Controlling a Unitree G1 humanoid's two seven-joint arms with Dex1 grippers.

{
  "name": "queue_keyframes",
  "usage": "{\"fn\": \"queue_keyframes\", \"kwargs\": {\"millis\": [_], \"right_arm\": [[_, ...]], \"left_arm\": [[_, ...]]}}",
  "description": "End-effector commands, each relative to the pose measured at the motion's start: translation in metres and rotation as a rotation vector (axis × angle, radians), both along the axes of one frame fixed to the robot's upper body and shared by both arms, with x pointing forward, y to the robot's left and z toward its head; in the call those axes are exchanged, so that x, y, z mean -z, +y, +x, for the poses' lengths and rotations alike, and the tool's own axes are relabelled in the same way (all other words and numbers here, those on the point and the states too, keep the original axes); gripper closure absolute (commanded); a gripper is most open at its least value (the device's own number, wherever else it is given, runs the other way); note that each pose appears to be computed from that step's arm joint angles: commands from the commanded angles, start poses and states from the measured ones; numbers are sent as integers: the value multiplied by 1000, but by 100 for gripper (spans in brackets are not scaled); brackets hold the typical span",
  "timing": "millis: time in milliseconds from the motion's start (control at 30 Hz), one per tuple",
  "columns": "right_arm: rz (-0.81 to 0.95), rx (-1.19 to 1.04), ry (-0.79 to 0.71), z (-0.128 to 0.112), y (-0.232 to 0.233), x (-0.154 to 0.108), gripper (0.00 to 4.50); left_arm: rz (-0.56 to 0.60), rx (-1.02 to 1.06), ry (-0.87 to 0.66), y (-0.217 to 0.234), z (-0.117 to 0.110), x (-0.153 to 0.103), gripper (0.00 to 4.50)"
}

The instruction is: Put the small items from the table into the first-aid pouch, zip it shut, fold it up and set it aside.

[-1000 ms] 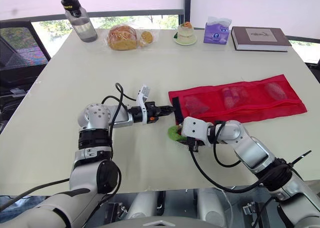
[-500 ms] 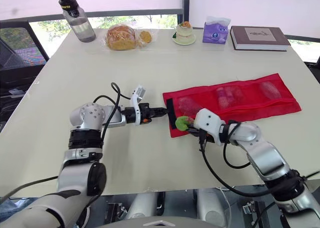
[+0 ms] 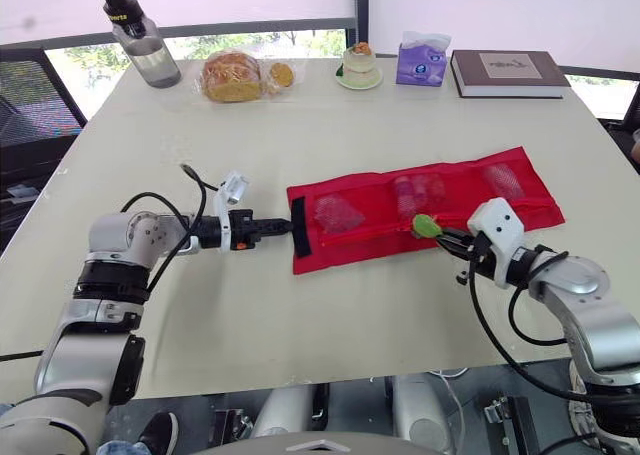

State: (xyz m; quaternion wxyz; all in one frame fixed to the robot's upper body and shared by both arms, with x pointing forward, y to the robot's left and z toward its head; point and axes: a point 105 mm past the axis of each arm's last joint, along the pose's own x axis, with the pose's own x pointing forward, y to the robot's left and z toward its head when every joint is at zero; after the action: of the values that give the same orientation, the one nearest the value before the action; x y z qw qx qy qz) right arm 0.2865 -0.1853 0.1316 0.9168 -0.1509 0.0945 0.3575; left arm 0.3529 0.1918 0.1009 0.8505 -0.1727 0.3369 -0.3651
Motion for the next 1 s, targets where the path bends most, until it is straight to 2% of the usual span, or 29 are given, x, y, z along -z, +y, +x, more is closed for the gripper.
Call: {"fn": "queue_keyframes", "kwargs": {"millis": [33, 167, 400, 533, 1000], "right_arm": [[-28, 85, -57, 4, -24, -12, 444], [-54, 135, -48, 2, -42, -10, 444], [-137, 288, -38, 1, -87, -10, 444], [-206, 432, -52, 5, -119, -9, 444], [-320, 635, -126, 13, -154, -7, 444]], "left_arm": [[196, -126, 20, 54, 0, 15, 450], [285, -159, 6, 82, -1, 17, 450], [368, -260, -38, 122, 4, 9, 450], [386, -295, -39, 134, 5, 6, 450], [341, -290, -9, 131, -4, 4, 450]]}}
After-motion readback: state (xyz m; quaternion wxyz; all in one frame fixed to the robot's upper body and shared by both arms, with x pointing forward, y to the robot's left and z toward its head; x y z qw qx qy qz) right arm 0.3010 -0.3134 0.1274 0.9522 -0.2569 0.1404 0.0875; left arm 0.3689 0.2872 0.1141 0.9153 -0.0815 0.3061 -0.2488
